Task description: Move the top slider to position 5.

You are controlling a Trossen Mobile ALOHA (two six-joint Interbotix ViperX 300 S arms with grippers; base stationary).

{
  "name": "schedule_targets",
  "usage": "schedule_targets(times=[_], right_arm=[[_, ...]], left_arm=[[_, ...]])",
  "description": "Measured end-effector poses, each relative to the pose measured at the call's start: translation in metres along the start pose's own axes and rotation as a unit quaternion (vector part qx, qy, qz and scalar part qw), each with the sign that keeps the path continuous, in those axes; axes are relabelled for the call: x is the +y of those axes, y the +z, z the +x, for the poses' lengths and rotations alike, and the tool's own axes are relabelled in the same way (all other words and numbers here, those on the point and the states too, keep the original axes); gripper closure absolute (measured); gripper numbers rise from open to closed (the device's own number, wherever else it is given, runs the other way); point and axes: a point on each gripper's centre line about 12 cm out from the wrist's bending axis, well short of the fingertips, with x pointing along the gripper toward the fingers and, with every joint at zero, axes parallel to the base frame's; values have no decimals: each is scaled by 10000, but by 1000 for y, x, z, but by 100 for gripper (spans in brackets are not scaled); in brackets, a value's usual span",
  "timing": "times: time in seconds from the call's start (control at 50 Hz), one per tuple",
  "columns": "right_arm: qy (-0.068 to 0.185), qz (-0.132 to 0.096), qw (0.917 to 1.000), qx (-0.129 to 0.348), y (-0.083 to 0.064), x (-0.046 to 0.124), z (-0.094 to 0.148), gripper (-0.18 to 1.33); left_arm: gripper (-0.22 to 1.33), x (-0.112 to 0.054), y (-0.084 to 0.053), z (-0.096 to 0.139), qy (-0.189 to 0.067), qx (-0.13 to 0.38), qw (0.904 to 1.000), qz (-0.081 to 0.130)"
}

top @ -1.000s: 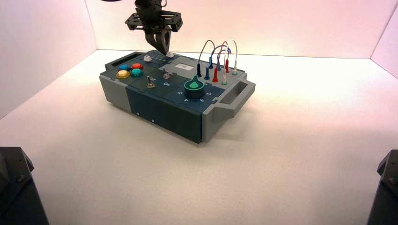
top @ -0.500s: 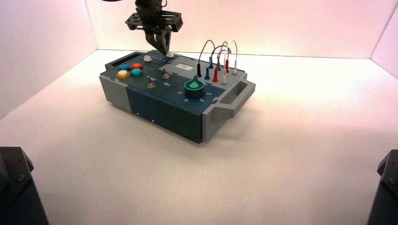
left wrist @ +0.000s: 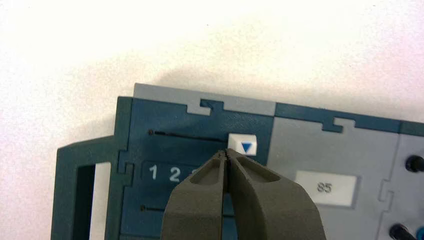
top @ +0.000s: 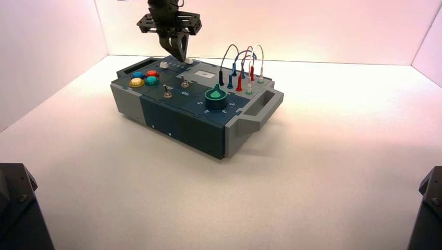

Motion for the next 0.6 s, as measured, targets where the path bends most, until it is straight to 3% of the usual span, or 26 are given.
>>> schedule_targets(times=[0.6], right_arm=[[-2, 34, 10000, -8, 0, 0, -1, 129]], left_arm=[[128, -6, -17, -37, -26, -32, 10000, 20]])
